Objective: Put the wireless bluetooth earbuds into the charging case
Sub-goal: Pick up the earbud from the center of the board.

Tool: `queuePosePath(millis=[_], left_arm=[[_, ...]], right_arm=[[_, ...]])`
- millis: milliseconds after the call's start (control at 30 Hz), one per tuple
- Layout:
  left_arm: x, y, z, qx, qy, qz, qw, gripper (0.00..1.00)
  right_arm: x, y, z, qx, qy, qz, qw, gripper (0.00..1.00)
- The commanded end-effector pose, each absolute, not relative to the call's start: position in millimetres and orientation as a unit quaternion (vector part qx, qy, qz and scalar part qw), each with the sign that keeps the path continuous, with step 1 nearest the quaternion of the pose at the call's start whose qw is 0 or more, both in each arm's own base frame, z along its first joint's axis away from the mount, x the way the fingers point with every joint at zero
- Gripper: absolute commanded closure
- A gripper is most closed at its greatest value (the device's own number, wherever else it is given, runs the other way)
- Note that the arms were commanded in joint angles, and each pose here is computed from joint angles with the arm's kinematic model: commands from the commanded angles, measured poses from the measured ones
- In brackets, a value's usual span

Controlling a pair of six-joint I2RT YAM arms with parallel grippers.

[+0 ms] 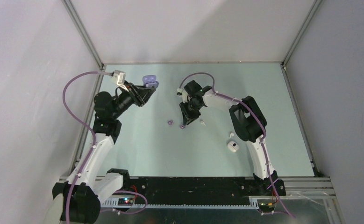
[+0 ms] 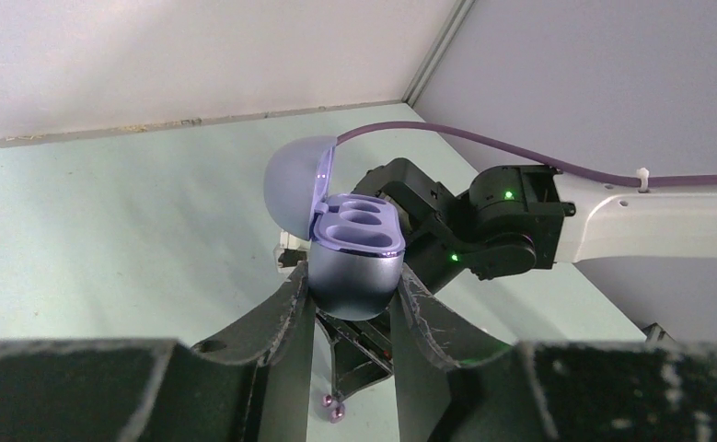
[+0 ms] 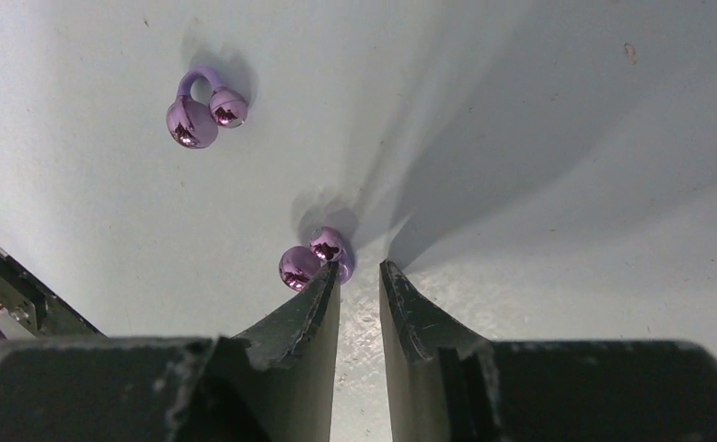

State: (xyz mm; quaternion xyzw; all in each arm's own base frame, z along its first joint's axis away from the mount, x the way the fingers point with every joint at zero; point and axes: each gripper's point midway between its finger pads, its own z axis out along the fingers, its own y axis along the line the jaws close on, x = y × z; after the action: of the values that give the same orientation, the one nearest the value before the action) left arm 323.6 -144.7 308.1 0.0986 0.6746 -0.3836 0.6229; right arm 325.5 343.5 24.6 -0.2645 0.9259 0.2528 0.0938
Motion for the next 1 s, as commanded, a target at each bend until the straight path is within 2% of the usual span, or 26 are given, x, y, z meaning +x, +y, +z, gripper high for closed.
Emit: queuePosePath(millis=[0,167,333,433,533,567,767,967], left_arm=[[324,-141,318,0.092,0.664,-0.384,0.635,1.00],[326,-142,317,0.088,0.662,-0.390,0.634,1.00],[327,-143,314,0.089,0.664,-0.391,0.631,1.00],[327,-143,313,0.090,0.665,-0.391,0.630,1.00],[328,-142,312,0.089,0.666,-0.390,0.630,1.00],[328,-142,313,0.090,0.666,-0.390,0.630,1.00],[332,-143,310,0.089,0.665,-0.390,0.631,1.00],[335,-143,306,0.103,0.664,-0.380,0.635,1.00]], right_arm=[[331,346,25,-0.268,0.932,0.216,0.115,0.72],[325,342,19,-0.278,0.938,0.162,0.129,0.70],[324,340,12,-0.275,0.942,0.141,0.129,0.72],[323,341,14,-0.282,0.940,0.141,0.131,0.81],[328,343,27,-0.289,0.934,0.145,0.150,0.99],[330,343,35,-0.294,0.931,0.147,0.161,1.00],[346,340,82,-0.343,0.898,0.147,0.234,1.00],[368,329,130,-0.413,0.844,0.103,0.326,1.00]])
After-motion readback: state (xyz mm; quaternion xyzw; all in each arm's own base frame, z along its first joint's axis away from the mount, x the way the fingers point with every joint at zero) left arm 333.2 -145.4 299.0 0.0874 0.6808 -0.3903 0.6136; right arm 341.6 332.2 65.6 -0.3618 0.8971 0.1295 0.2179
